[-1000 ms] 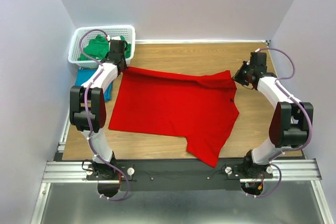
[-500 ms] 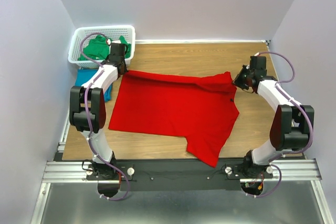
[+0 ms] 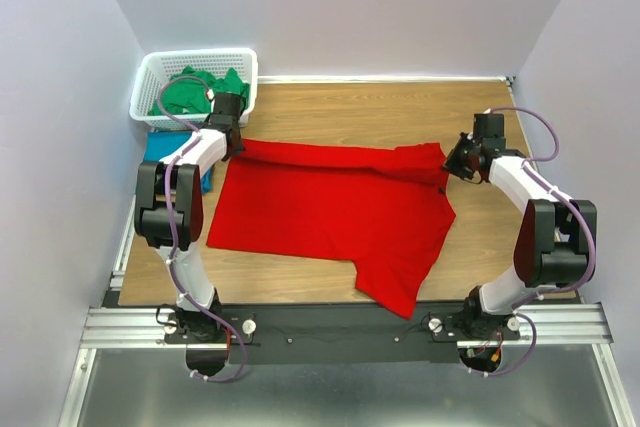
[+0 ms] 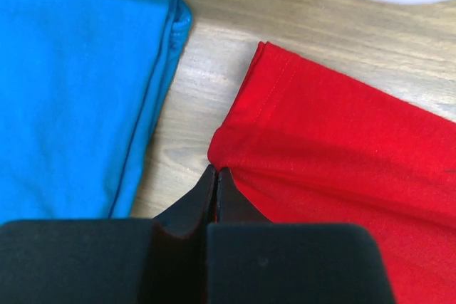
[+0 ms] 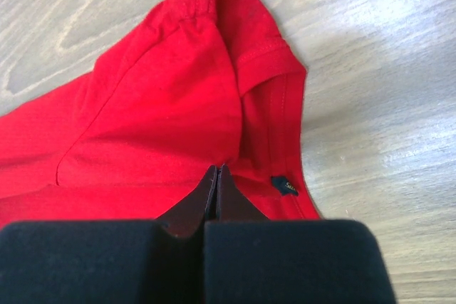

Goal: Fold and stack the t-shirts
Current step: Fold the tshirt

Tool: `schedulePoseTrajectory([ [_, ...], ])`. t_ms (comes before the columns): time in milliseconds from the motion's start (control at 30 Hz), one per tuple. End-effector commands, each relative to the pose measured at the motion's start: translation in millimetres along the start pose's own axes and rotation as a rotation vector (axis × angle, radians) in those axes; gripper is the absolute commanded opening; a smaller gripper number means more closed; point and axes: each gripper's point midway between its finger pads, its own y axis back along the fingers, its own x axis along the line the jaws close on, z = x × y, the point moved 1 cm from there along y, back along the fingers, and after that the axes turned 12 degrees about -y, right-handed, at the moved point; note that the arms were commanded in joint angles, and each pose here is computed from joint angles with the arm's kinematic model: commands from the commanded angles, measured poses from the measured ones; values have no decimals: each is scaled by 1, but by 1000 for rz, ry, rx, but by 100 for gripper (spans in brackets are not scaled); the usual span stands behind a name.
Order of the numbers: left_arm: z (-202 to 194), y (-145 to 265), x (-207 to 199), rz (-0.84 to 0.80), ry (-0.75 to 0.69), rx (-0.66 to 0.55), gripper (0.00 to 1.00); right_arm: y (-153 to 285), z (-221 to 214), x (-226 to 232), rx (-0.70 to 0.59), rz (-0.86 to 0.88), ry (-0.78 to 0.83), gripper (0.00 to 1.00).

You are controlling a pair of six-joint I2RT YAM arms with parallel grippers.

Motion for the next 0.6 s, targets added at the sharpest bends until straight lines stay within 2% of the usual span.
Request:
schedulePoseTrajectory([
  [0,-17,-6,4,21,9,49,0,4,-8,-15,7,-52,6,1],
  [300,-32,-15,3,30,2,88,0,2,-18,-20,44,-64,0,1],
  [567,-32,-14,3,30,0,89,0,8,-8,-13,23,-53,12,1],
])
